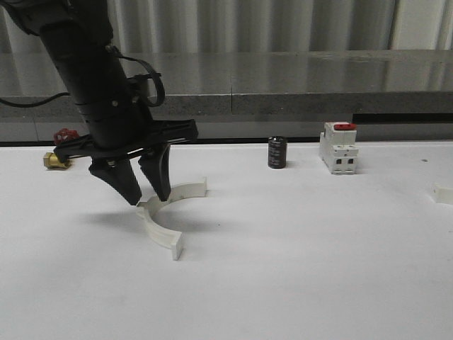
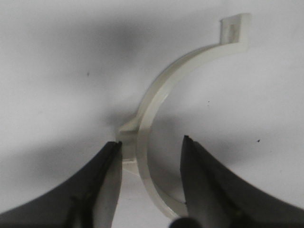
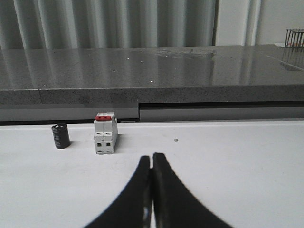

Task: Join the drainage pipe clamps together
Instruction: 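Open the left gripper and lift it away from the clamp half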

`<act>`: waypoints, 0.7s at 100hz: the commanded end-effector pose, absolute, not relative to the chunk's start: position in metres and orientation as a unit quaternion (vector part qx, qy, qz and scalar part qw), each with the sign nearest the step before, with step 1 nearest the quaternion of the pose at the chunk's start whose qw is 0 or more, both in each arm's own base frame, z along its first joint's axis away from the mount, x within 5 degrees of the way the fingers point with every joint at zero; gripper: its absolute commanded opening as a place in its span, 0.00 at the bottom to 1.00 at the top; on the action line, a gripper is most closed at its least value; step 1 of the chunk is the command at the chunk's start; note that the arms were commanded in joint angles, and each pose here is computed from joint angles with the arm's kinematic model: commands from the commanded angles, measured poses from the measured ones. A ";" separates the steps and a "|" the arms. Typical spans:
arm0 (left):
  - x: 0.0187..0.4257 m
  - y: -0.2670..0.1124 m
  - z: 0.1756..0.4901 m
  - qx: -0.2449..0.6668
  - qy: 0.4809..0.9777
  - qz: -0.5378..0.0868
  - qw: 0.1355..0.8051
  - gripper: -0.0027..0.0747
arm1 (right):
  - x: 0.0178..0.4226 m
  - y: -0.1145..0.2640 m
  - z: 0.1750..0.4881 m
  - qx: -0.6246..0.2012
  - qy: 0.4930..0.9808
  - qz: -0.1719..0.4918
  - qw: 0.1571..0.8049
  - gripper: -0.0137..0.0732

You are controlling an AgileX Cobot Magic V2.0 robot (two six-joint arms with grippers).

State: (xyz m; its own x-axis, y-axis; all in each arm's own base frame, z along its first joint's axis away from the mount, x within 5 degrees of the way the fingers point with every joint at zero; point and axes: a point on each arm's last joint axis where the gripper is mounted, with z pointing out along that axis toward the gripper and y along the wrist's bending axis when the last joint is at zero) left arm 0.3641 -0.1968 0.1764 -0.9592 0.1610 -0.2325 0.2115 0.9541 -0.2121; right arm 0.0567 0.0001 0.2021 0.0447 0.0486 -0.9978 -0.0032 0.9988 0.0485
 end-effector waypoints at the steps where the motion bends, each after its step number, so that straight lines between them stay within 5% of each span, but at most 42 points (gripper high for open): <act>1: 0.364 -0.202 0.217 0.093 0.971 -0.148 0.162 0.44 | 0.053 0.000 0.216 0.014 0.649 0.011 0.760 0.08; 29: 0.355 -0.192 0.262 0.108 0.959 -0.146 0.220 0.42 | 0.053 0.000 0.216 0.014 0.649 0.011 0.760 0.08; 55: 0.340 -0.163 0.313 0.111 0.945 -0.126 0.282 0.03 | 0.053 0.000 0.216 0.014 0.649 0.011 0.760 0.08; 70: 0.333 -0.127 0.336 0.075 0.939 -0.120 0.313 0.01 | 0.053 0.000 0.216 0.014 0.649 0.011 0.760 0.08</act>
State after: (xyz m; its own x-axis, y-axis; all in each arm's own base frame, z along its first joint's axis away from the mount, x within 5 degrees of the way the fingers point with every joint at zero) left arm 0.3417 -0.1480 0.2973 -0.8557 0.1260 -0.5019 0.2380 0.9571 -0.1655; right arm 0.0567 0.0001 0.2021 0.0447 0.0486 -0.9978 -0.0032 0.9988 0.0485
